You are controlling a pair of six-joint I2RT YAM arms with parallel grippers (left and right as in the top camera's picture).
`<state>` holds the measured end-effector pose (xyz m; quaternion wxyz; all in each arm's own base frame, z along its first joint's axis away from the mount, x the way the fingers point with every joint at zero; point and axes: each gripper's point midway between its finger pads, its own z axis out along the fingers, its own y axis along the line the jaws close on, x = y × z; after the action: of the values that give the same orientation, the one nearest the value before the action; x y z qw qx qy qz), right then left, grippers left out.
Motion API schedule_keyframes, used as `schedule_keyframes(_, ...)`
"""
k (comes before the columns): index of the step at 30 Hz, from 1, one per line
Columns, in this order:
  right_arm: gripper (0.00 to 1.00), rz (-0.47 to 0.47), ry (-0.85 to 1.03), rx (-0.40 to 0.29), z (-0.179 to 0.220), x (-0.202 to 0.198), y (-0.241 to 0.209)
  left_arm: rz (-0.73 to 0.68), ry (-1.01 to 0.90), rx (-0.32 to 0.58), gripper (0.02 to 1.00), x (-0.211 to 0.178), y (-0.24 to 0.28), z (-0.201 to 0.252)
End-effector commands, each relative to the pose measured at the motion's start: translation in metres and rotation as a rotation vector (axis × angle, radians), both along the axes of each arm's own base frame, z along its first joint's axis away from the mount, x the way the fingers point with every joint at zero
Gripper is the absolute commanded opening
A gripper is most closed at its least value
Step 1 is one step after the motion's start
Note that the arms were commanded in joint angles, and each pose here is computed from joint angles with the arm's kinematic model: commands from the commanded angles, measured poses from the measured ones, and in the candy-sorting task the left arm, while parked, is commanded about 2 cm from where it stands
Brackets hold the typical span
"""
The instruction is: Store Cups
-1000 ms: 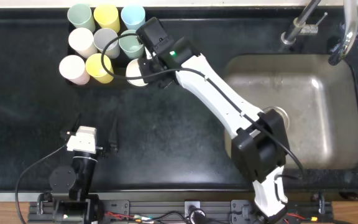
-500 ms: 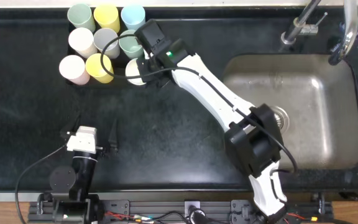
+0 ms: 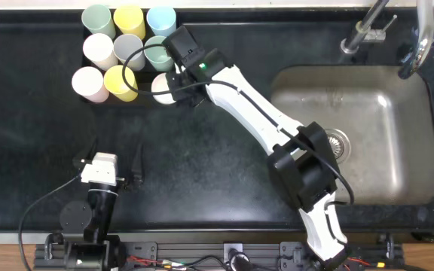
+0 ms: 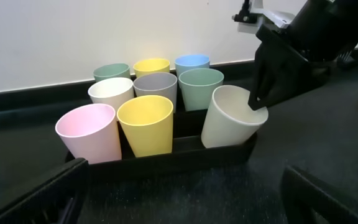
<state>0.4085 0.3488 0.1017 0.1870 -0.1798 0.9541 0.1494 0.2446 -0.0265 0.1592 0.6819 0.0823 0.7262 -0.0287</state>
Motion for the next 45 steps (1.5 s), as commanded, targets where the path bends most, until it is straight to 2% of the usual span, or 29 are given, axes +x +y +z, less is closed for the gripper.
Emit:
schedule_keyframes(1,0.316,0.010,-0.029,0.017,0.009,0.002,0.008,-0.021,-0.007,-0.004,1.000,-0.001,-0.004,0.001)
schedule_keyframes(5,0.378,0.010,-0.049,0.034,0.019,0.004,0.009,-0.021,-0.007,-0.004,1.000,-0.001,-0.004,0.001)
schedule_keyframes(9,0.481,0.008,-0.109,0.078,0.056,0.004,0.008,-0.021,-0.007,-0.004,0.998,-0.001,-0.004,0.001)
schedule_keyframes(16,0.925,0.045,-0.291,0.154,0.166,-0.010,-0.024,-0.021,-0.007,-0.004,1.000,-0.001,-0.004,0.001)
schedule_keyframes(18,0.998,0.056,-0.347,0.158,0.197,-0.019,-0.043,-0.021,-0.007,-0.004,1.000,-0.001,-0.004,0.001)
schedule_keyframes(22,0.998,0.038,-0.428,0.146,0.237,-0.036,-0.090,-0.021,-0.007,-0.004,1.000,-0.001,-0.004,0.001)
schedule_keyframes(26,0.998,-0.059,-0.471,0.138,0.247,-0.052,-0.148,-0.021,-0.007,-0.004,1.000,-0.001,-0.004,0.001)
schedule_keyframes(30,0.998,-0.144,-0.510,0.136,0.242,-0.084,-0.200,-0.021,-0.007,-0.004,1.000,-0.001,-0.004,0.001)
schedule_keyframes(37,0.998,-0.265,-0.613,0.171,0.218,-0.155,-0.260,-0.021,-0.007,-0.004,0.998,-0.001,-0.004,0.001)
schedule_keyframes(42,0.998,-0.394,-0.674,0.179,0.194,-0.184,-0.296,-0.021,-0.008,-0.004,1.000,-0.001,-0.004,0.001)
schedule_keyframes(45,0.998,-0.457,-0.746,0.157,0.180,-0.189,-0.312,-0.021,-0.007,-0.004,1.000,-0.001,-0.004,0.001)
